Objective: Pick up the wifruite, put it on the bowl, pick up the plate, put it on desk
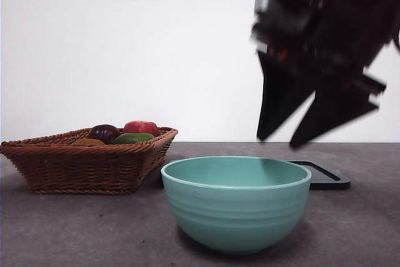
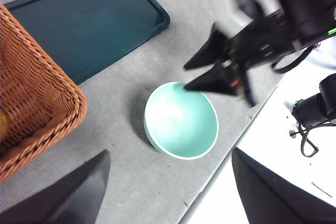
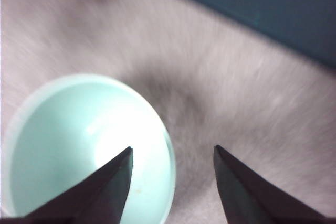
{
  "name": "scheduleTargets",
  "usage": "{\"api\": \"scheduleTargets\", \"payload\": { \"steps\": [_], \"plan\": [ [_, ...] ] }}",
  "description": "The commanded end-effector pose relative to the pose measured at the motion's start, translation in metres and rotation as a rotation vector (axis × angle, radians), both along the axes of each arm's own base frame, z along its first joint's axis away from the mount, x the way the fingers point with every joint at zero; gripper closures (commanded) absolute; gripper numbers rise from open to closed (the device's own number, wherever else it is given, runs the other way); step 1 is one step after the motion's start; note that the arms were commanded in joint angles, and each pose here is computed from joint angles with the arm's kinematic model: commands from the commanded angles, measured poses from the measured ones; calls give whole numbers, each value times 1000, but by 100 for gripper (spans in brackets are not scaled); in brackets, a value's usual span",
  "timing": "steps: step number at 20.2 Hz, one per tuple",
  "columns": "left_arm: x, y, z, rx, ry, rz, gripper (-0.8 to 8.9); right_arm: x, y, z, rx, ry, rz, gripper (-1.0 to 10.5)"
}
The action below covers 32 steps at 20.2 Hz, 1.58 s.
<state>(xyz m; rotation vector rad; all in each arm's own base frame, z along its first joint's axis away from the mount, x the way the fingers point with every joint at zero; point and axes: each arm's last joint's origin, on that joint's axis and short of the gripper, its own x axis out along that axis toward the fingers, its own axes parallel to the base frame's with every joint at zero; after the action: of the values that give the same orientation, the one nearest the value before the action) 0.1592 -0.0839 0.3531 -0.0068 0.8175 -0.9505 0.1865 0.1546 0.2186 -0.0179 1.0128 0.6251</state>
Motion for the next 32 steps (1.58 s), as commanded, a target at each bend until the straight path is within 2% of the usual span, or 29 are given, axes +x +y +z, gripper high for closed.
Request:
{"api": "scheduleTargets", "payload": {
  "steps": [1, 3, 7, 11, 14, 17, 32],
  "plan": [
    [1, -1, 4, -7, -22, -16, 442, -4, -1, 28, 53, -78, -6, 700],
    [1, -1, 4, -7, -22, -16, 442, -11, -6, 52, 94, -126, -2, 700],
    [1, -1, 4, -7, -22, -16, 442, -29, -21, 96, 122, -196, 24, 700],
    [1, -1, 4, -7, -22, -16, 442, -49, -35, 122, 160, -186, 74, 700],
    [1, -1, 4, -7, -21, -16, 442, -62, -43, 125, 190, -122, 129, 700],
    [1, -1, 4, -7, -20, -16, 442, -70, -48, 119, 146, -37, 153, 700],
    [0, -1, 3, 0, -4, -16, 445, -70, -49, 119, 141, -41, 161, 701]
  ]
}}
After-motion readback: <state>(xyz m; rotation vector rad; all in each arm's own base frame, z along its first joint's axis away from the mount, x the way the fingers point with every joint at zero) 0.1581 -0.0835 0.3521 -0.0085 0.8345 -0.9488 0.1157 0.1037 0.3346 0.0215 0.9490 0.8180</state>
